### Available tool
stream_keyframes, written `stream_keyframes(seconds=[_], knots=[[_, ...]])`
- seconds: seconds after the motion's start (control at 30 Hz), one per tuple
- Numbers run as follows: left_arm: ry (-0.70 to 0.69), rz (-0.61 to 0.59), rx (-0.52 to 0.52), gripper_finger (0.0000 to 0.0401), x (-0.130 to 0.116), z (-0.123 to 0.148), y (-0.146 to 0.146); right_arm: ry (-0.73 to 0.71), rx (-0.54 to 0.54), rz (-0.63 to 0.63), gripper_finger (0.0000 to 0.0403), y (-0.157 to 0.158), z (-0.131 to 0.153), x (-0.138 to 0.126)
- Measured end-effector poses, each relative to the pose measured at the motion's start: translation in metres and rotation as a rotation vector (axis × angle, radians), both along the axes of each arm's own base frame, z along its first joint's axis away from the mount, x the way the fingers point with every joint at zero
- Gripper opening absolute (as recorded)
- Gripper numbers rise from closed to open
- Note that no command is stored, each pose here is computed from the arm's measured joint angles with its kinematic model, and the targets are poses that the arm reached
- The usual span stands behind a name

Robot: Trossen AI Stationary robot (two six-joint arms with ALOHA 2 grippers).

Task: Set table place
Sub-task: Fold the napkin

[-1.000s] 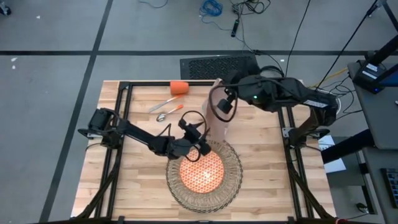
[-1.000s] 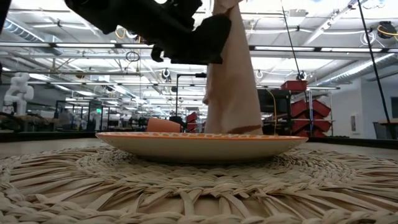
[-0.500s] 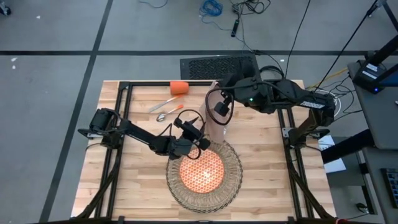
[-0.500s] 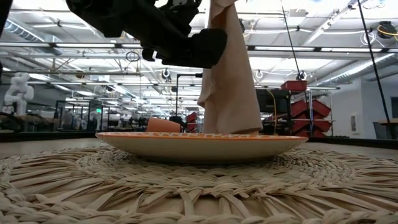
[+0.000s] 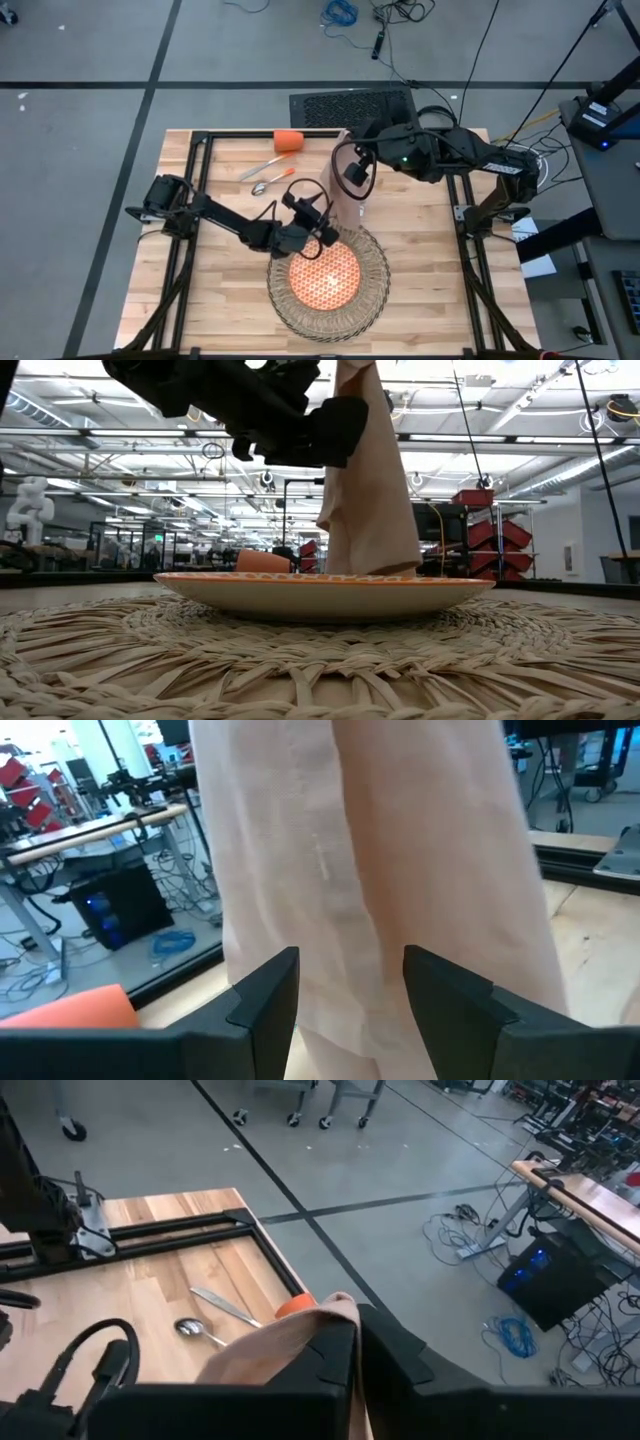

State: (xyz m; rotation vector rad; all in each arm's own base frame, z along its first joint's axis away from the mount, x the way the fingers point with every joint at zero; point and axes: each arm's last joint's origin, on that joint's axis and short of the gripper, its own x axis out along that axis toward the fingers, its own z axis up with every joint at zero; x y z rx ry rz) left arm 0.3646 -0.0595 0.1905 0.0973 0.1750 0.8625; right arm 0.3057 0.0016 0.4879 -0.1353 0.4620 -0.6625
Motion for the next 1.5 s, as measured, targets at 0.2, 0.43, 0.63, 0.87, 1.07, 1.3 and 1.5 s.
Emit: stream_keyframes(seconds=[0.2, 0.43, 0.63, 0.87, 1.07, 1.3, 1.5], knots=[[0.006, 0.025, -0.002, 0.0167, 0.002, -0.004, 0.008, -0.009, 0.002, 0.006, 0.0, 0.002, 0.001, 0.0], [-0.026, 0.121, 0.0, 0.0167, 0.004, 0.0, 0.019, -0.018, 0.004, 0.008, 0.0, 0.002, 0.001, 0.001], [-0.018, 0.156, 0.018, 0.0167, 0.005, 0.003, 0.024, -0.015, 0.015, 0.03, 0.0, 0.002, 0.001, 0.001], [-0.002, 0.189, 0.031, 0.0157, 0.004, 0.002, 0.028, -0.005, 0.011, 0.045, 0.0, 0.006, 0.0, 0.001], [0.021, 0.163, 0.034, 0.0076, 0.006, 0.002, 0.033, 0.004, 0.009, 0.057, 0.0, 0.01, 0.0, 0.0], [0.122, 0.14, 0.057, 0.0002, 0.004, -0.005, 0.033, 0.051, 0.014, 0.058, 0.0, 0.012, -0.004, -0.002], [0.259, 0.108, 0.121, 0.0, -0.004, 0.001, 0.025, 0.104, 0.017, 0.071, 0.0, 0.017, -0.009, -0.006]])
